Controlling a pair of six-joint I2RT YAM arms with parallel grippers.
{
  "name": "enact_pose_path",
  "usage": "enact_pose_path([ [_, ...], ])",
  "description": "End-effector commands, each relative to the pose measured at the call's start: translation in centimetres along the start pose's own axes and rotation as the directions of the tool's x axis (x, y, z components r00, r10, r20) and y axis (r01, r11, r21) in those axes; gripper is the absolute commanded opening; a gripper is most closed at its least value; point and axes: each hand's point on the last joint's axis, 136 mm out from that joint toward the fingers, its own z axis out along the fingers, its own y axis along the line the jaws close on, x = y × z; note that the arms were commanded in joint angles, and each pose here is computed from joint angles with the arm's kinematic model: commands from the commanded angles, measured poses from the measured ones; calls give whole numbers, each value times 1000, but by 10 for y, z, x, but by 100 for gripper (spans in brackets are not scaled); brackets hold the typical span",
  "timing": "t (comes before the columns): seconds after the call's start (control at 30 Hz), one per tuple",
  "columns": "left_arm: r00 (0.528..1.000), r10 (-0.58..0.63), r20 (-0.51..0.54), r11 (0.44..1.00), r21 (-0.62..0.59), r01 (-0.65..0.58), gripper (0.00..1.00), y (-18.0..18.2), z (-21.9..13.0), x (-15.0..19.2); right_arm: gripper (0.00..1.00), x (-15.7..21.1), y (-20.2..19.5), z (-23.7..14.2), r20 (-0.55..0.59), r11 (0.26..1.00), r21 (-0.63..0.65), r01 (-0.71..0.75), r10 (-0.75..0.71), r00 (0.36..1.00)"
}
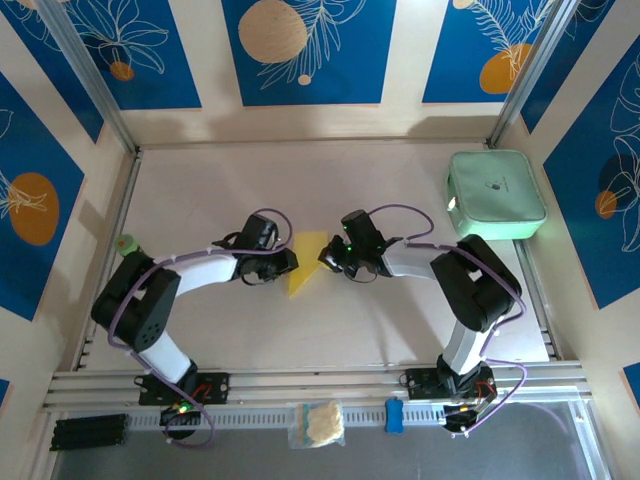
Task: Fold a paper plane with a square sheet of paper (pick it up from the middle)
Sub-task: Fold the wing for the fifth time at the center of the table.
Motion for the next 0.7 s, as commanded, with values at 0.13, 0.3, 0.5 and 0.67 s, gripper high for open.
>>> enact_pose_path([
  [0.13,954,277,118,957,57,-285,47,-33,-28,-11,0,-17,-9,-41,165,995,92,-24,8,986],
  [0.3,845,503,184,856,34,-517,58,-53,-29,-3,0,-23,-23,-57,242,981,122,-153,120,963],
  [0.5,583,778,232,599,1,-801,67,-76,-14,19,0,-20,-29,-66,245,958,137,-254,216,945],
  [0.67,409,867,285,427,-1,-904,69,-84,-1,31,0,-17,-29,-68,231,941,135,-309,274,934],
])
